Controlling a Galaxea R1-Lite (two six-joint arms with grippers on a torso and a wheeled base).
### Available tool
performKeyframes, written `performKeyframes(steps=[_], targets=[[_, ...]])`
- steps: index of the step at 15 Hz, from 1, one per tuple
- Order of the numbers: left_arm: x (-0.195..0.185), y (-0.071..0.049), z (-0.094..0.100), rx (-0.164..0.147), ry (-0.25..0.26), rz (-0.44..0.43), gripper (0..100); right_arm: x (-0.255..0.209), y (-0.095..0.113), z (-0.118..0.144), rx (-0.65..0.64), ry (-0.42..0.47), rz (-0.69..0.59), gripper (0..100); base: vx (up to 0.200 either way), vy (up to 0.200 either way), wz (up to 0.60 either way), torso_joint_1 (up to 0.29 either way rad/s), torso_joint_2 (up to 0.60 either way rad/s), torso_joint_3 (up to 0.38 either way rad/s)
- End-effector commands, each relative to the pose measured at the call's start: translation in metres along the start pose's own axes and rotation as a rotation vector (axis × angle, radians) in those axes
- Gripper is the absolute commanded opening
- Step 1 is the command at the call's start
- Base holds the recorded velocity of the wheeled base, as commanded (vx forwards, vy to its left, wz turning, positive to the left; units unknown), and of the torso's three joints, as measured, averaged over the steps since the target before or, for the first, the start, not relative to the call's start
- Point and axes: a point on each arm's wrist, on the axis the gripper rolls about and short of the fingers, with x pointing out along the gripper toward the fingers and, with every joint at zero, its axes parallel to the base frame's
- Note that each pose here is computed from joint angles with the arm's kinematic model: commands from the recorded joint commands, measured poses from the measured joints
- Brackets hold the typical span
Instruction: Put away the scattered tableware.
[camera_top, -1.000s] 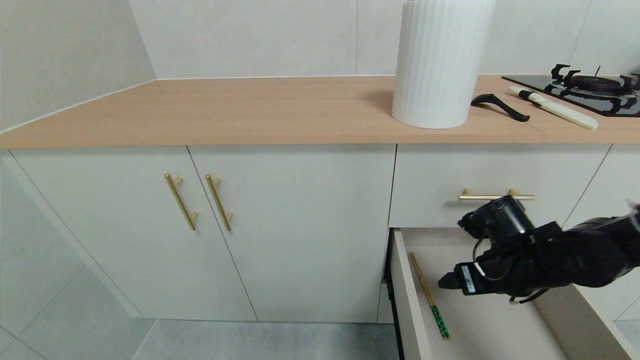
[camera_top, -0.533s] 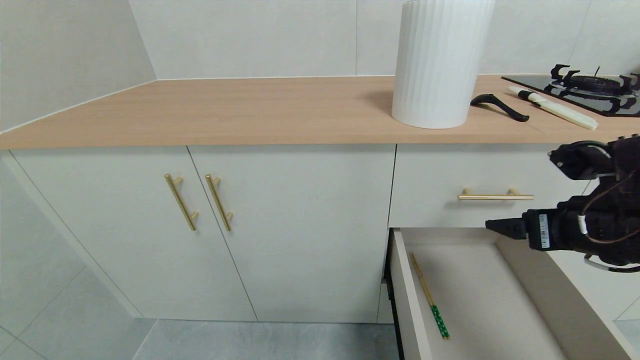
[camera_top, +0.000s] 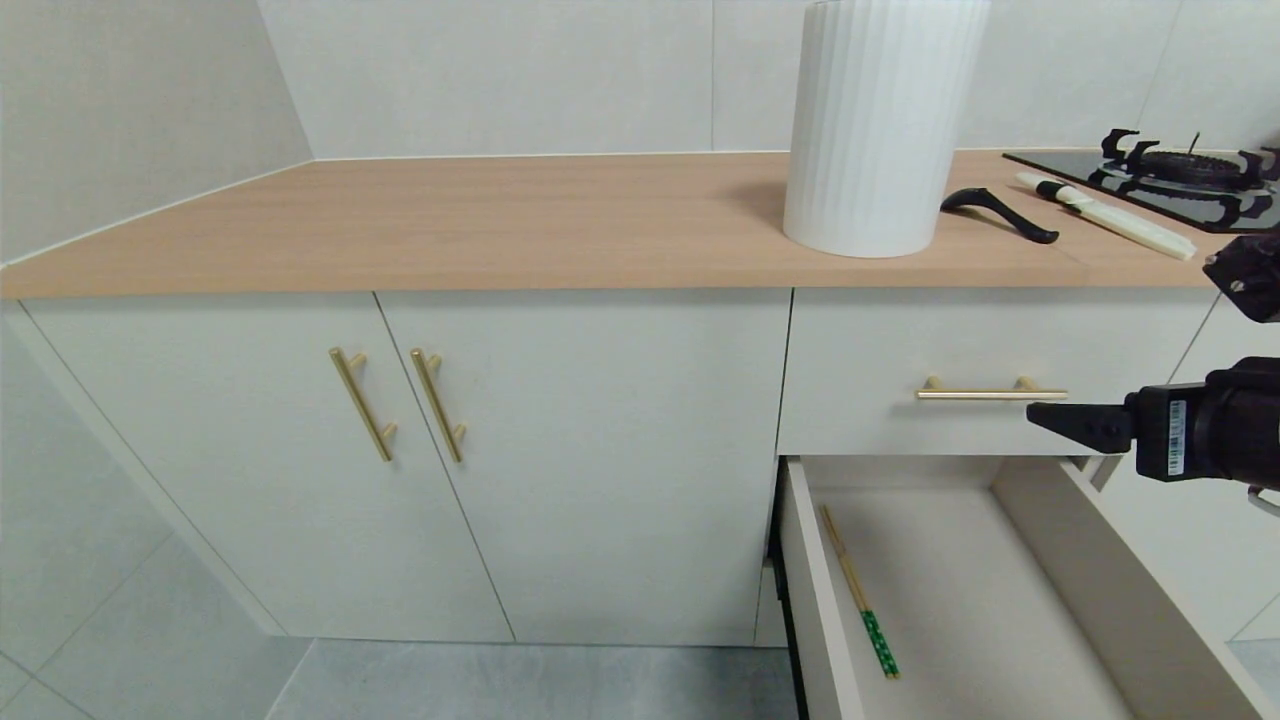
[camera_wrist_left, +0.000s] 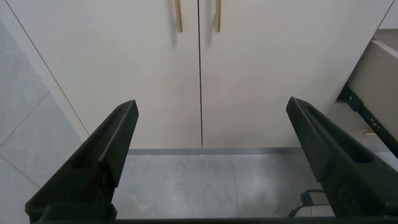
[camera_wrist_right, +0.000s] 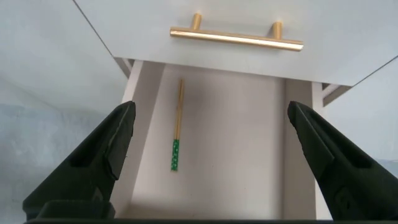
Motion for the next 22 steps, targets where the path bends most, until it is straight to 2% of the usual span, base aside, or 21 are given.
performKeyframes(steps=[1,6,10,22], targets=[[0.0000,0.0000,0.0000,0.000,0.000,0.000,100,-0.0019,-0.0004,0.0007,0.002,-0.013,0.001,100,0.000,0.000,0.00,0.000,0.00,0.000],[0.0000,0.0000,0.0000,0.000,0.000,0.000,100,-0.0025,-0.0032,0.0017,0.009,-0.019,-0.012,100,0.000,0.000,0.00,0.091,-0.20,-0.176],[0.0000,0.0000,0.0000,0.000,0.000,0.000,100,-0.0009,-0.0038,0.0011,0.008,-0.015,-0.015,100,0.000,0.000,0.00,0.090,-0.52,-0.273],[0.0000,0.0000,0.0000,0.000,0.000,0.000,100,0.0018,-0.0047,0.0004,-0.005,-0.014,-0.019,100,0.000,0.000,0.00,0.236,-0.47,-0.266]])
